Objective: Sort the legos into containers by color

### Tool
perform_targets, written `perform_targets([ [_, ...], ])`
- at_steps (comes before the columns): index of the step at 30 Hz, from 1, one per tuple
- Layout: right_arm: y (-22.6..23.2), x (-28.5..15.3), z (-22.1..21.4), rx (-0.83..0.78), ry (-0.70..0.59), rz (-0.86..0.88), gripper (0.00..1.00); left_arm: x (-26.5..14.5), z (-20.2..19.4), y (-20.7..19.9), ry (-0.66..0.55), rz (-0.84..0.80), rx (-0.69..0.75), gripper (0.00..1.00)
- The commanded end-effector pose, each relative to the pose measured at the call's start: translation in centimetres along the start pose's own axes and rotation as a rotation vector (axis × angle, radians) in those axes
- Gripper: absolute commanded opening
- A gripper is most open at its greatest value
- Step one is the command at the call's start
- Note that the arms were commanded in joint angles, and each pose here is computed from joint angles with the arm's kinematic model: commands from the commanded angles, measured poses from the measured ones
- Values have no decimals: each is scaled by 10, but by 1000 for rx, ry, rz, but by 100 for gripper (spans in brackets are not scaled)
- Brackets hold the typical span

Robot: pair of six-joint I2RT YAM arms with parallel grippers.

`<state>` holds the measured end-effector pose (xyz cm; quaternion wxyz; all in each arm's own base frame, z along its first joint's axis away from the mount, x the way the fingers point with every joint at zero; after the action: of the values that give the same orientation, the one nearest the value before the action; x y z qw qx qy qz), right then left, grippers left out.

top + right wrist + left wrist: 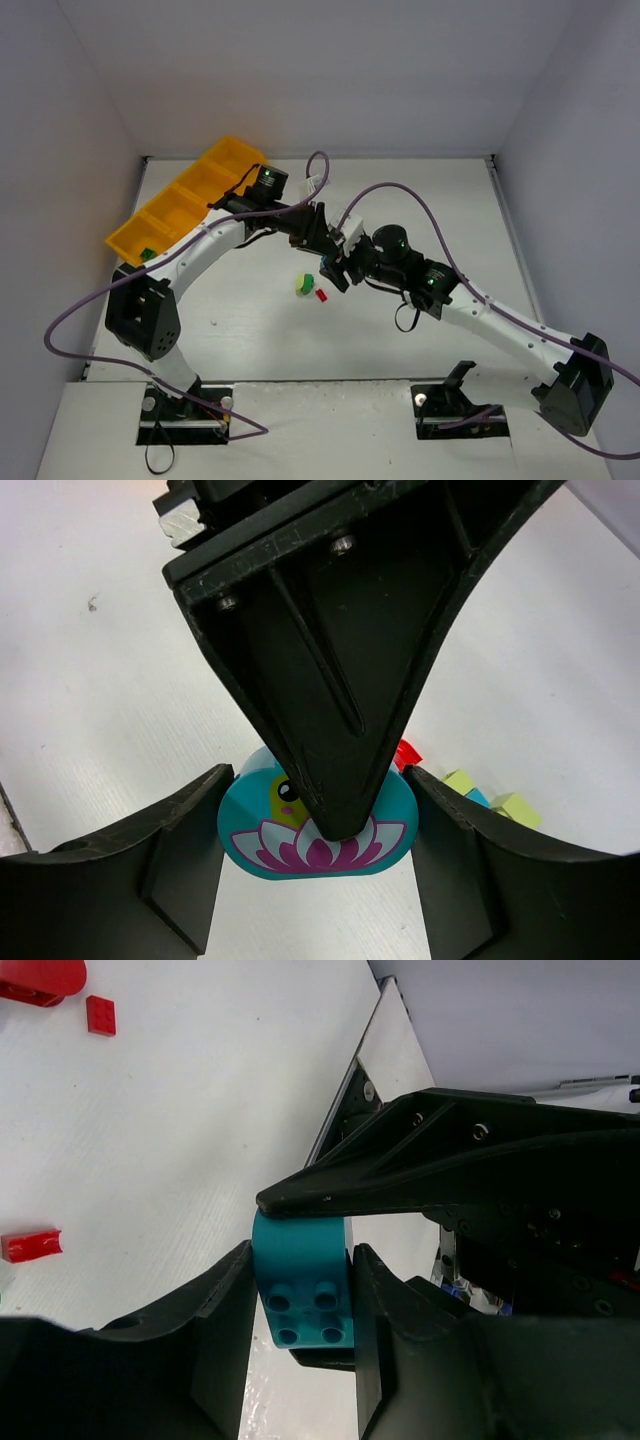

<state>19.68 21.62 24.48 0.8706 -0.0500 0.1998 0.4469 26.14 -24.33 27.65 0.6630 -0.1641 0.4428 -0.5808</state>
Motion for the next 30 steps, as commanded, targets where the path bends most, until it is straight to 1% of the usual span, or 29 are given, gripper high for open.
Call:
perform_targets([
  [1,3,-2,28,-15,-109,18,5,-7,22,-15,-103,-57,128,0],
  [4,2,-1,28,-13,-107,12,16,-7,22,-16,-105,-67,133,0],
  [5,2,-1,27,-13,-106,12,35,-8,22,-16,-105,-66,130,0],
  [7,2,0,27,-11,-103,12,59,-8,22,-15,-108,-66,132,0],
  [8,2,1,26,-9,-100,10,87,-9,21,-15,-109,-63,130,0],
  [9,2,1,25,-9,-98,12,96,-8,22,-14,-112,-56,130,0],
  [10,2,2,23,-7,-89,11,100,-10,22,-12,-116,-49,125,0],
  [15,3,2,19,3,-78,16,100,-20,24,3,-150,-5,90,0],
  [18,0,0,16,13,-77,-17,100,-40,26,21,-188,90,54,0],
  [19,-1,-2,13,16,-75,-33,100,-55,28,36,-225,176,22,0],
  [20,-4,-3,13,18,-77,-66,100,-65,26,43,-228,235,-7,0],
  [21,-6,-5,12,20,-76,-85,100,-86,27,60,-274,354,-47,0],
  [24,-10,-10,11,29,-78,-135,100,-122,23,78,-302,572,-118,0],
  [25,-11,-11,10,36,-74,-144,100,-144,21,92,-333,737,-155,0],
  [26,-11,-12,9,40,-73,-149,100,-155,18,97,-324,820,-187,0],
  [27,-13,-12,9,51,-74,-165,100,-169,21,101,-344,899,-204,0],
  [28,-13,-12,8,58,-66,-176,100,-184,17,110,-354,1039,-261,0],
  [29,-15,-12,7,66,-61,-188,100,-202,15,117,-385,1112,-302,0],
  [30,-17,-11,4,85,-51,-215,100,-211,17,122,-403,1153,-324,0],
])
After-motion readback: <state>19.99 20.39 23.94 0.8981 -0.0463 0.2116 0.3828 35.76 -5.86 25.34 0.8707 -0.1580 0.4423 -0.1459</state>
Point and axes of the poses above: each gripper's point midway between its finger pads, its own x axis out along the fingers, its own y axis along the line the jaws close on, z = x × y, the point moved 9 cm from there along -x, back along the fingers, and after that the axes turned 10 degrees about x, right-handed, at the moved point
